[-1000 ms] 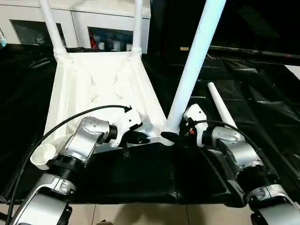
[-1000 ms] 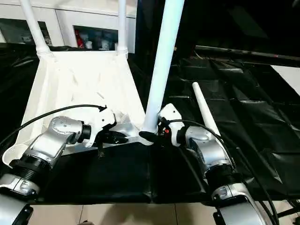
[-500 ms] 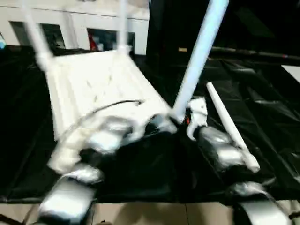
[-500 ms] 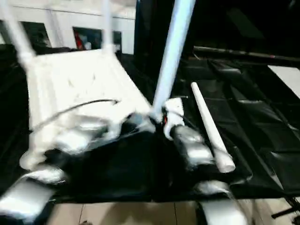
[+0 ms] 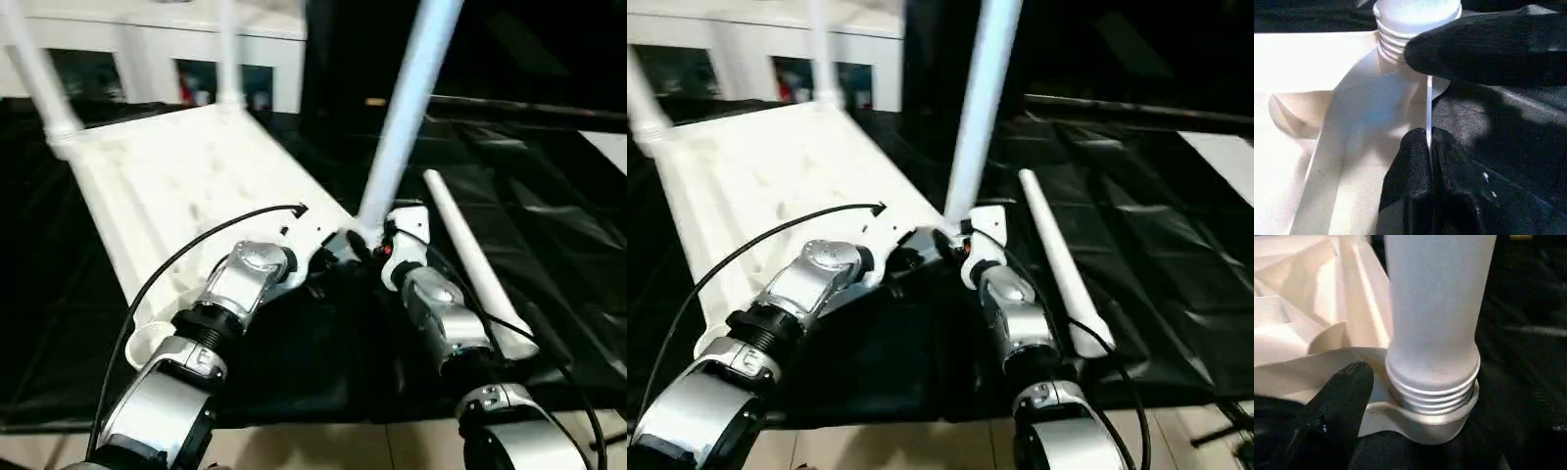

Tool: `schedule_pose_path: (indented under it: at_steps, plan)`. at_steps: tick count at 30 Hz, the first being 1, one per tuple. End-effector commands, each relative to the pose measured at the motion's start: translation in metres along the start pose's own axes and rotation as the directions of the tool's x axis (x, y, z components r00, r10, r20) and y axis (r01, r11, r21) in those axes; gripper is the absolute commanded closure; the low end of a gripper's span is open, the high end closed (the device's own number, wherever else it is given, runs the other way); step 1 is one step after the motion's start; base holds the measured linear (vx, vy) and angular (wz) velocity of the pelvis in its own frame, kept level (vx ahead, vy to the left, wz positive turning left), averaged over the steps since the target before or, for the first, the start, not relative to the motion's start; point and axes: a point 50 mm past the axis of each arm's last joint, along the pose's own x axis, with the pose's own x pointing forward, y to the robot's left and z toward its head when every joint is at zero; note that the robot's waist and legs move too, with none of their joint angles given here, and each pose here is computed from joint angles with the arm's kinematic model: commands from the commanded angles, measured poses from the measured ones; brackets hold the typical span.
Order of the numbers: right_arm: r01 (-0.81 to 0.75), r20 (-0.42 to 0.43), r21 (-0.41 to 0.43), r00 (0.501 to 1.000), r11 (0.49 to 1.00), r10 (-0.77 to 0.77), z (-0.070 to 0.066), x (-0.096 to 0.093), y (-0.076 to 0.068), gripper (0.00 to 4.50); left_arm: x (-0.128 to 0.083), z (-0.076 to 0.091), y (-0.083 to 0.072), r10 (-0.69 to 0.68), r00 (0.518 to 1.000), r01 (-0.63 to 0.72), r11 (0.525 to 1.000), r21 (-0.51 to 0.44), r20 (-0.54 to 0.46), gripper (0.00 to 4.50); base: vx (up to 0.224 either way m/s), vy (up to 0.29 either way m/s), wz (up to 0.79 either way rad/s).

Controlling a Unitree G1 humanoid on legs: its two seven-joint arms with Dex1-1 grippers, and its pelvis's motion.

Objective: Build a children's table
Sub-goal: Rotate leg to tighten, then pick table leg

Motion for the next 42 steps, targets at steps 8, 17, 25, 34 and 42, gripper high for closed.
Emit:
schedule_pose_path:
  at_steps: [8,17,25,34,42]
  plan:
    - [-0.071,0.06,-0.134,0.995,0.988,0.08,0.023,-0.033,-0.022,0.73,-0.013,0.005,0.005,0.03,0.993,-0.024,0.998,-0.055,0.116,3.91,0.0,0.0,0.0]
    - [0.06,-0.043,-0.175,0.997,0.983,-0.068,0.027,-0.067,-0.058,0.73,-0.102,0.013,0.084,0.445,0.875,-0.425,0.895,-0.137,0.191,3.11,0.0,0.0,0.0]
    - [0.187,-0.111,-0.145,0.973,0.972,-0.204,0.051,-0.072,-0.097,0.39,-0.187,-0.013,0.128,0.733,0.68,-0.729,0.678,-0.092,0.014,2.69,0.0,0.0,0.0]
    - [0.282,-0.347,-0.112,0.887,0.953,-0.303,0.073,-0.085,-0.134,0.0,-0.237,-0.083,0.123,0.706,0.621,-0.736,0.675,0.058,-0.339,1.94,0.0,0.0,0.0]
    - [0.181,-0.544,-0.077,0.816,0.98,-0.193,0.06,-0.094,-0.135,0.0,-0.249,-0.099,0.088,0.45,0.74,-0.511,0.859,0.018,-0.501,1.39,0.0,0.0,0.0]
